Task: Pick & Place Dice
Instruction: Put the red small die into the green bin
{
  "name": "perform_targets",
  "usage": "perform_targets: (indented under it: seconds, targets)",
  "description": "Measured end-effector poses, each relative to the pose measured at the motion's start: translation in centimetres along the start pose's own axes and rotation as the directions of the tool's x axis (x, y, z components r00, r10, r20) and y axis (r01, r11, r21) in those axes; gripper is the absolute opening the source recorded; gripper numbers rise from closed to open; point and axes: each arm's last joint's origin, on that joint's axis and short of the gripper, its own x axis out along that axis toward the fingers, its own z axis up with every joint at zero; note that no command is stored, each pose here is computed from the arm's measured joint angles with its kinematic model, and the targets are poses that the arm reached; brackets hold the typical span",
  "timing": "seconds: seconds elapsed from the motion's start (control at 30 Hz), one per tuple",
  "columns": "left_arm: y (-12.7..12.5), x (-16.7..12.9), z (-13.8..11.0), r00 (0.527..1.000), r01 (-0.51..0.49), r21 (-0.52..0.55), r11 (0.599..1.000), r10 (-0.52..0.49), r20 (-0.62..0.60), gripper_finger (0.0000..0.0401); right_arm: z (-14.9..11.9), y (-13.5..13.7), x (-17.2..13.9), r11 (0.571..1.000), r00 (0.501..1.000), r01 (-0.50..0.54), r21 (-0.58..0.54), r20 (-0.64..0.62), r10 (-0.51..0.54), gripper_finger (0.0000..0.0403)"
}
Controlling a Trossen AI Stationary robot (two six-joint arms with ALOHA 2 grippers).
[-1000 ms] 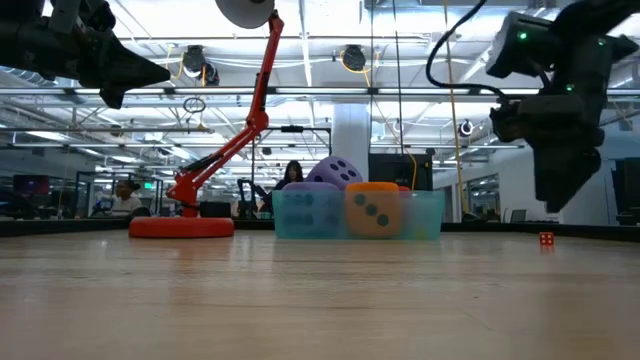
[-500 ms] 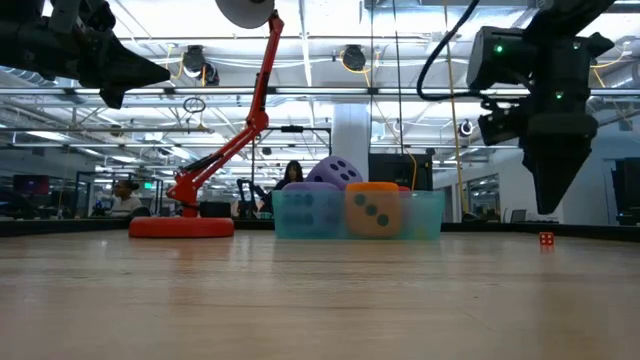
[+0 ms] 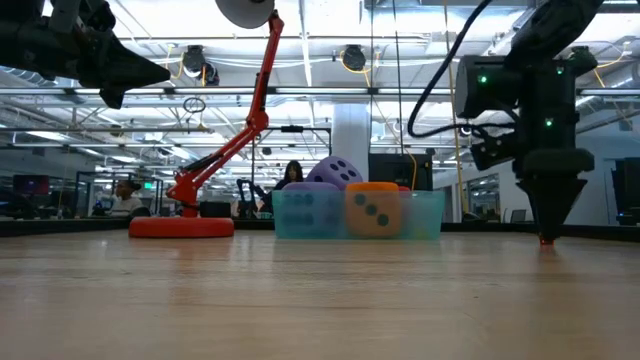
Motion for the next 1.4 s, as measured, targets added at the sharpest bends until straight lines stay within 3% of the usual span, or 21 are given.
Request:
perform_targets:
  seconds: [0.43, 0.83, 1.03, 1.2, 1.4]
  targets:
    - [0.0, 0.0, 0.0, 1.000, 0.000, -0.001, 1.000, 0.000, 0.000, 0.0021, 0.2, 0.1, 0.7, 1.000, 0.999, 0.011, -0.021, -0.030, -0.012, 0.0170]
    - [0.0, 0.0, 0.0, 1.000, 0.000, 0.000, 1.000, 0.000, 0.000, 0.0021, 0.2, 0.2, 0.7, 1.000, 1.000, -0.005, -0.024, -0.025, 0.005, 0.0052]
    - [0.0, 0.0, 0.0, 1.000, 0.000, 0.002, 1.000, 0.000, 0.001, 0.0021, 0.9, 0.7, -0.1, 0.991, 0.988, -0.128, -0.042, 0.078, 0.131, 0.0049]
    - [0.0, 0.0, 0.0, 1.000, 0.000, 0.002, 1.000, 0.000, 0.000, 0.0021, 2.1, 1.2, -2.3, 0.957, 0.910, -0.262, -0.122, 0.298, 0.287, 0.0071]
    - [0.0, 0.0, 0.0, 1.000, 0.000, 0.002, 1.000, 0.000, 0.000, 0.0021, 2.6, 1.4, -6.5, 0.900, 0.712, -0.313, -0.303, 0.552, 0.434, 0.0046]
